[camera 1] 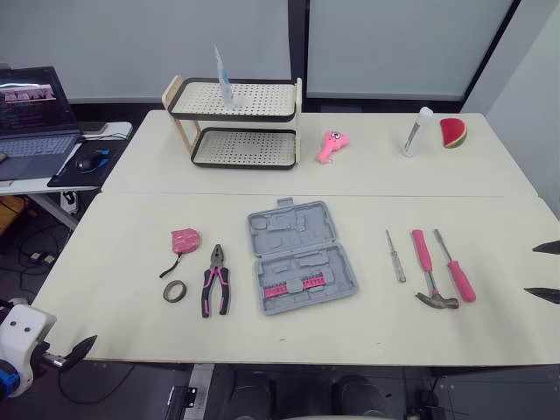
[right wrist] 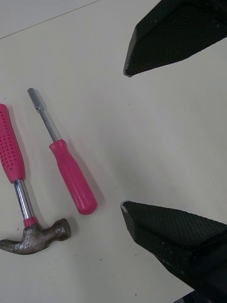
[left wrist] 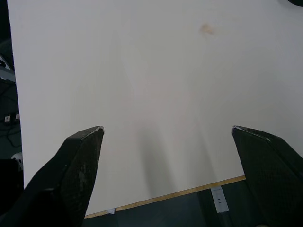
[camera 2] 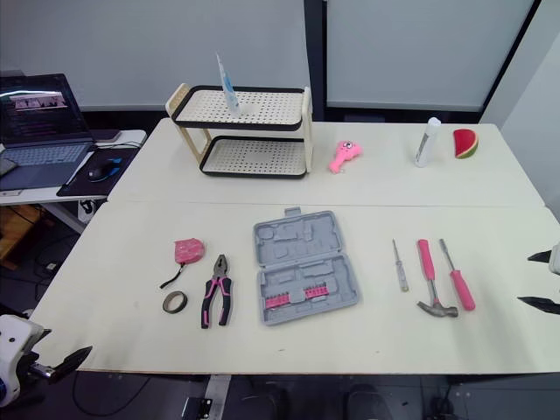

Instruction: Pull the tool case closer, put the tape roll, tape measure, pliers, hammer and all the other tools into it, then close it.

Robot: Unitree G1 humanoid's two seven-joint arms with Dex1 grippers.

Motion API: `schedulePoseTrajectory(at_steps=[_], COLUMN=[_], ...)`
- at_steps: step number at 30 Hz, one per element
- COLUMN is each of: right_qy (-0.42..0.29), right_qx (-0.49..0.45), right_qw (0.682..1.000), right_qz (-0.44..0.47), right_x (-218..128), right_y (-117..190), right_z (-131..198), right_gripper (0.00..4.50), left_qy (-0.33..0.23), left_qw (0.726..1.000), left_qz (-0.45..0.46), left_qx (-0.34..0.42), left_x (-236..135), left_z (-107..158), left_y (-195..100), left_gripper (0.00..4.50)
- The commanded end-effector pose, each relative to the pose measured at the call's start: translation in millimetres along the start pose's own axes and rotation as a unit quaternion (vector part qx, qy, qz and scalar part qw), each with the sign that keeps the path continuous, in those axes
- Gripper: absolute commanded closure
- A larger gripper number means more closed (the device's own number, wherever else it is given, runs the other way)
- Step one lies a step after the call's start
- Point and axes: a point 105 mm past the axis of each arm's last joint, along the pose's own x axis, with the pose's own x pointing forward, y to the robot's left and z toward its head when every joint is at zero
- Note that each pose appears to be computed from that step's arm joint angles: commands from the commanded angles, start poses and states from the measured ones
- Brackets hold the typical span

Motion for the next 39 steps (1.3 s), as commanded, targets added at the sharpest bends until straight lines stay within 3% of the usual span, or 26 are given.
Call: schedulePoseTrajectory(at_steps=[1, 17, 33, 39], right_qy=[-0.003, -0.004, -0.018, -0.070], right_qx=[-0.005, 0.005, 0.020, 0.049], right_qw=[1.000, 0.999, 0.997, 0.992], right_qz=[-0.014, -0.036, -0.071, -0.093], right_x=[-6, -7, -3, 3], right_y=[-4, -7, -14, -23], right_z=[2, 0, 6, 35], right_gripper=[0.02, 0.02, 0.02, 0.02], left_qy=[-0.008, -0.047, -0.043, -0.073], left_qw=[1.000, 0.999, 0.999, 0.997], left_qz=[0.002, -0.011, -0.005, -0.022], left_qx=[0.010, 0.004, -0.019, -0.026], left_x=[-5, -9, -8, 1], left_z=[5, 19, 16, 45], left_y=[7, 5, 2, -9], left_gripper=[0.00, 0.00, 0.00, 0.00])
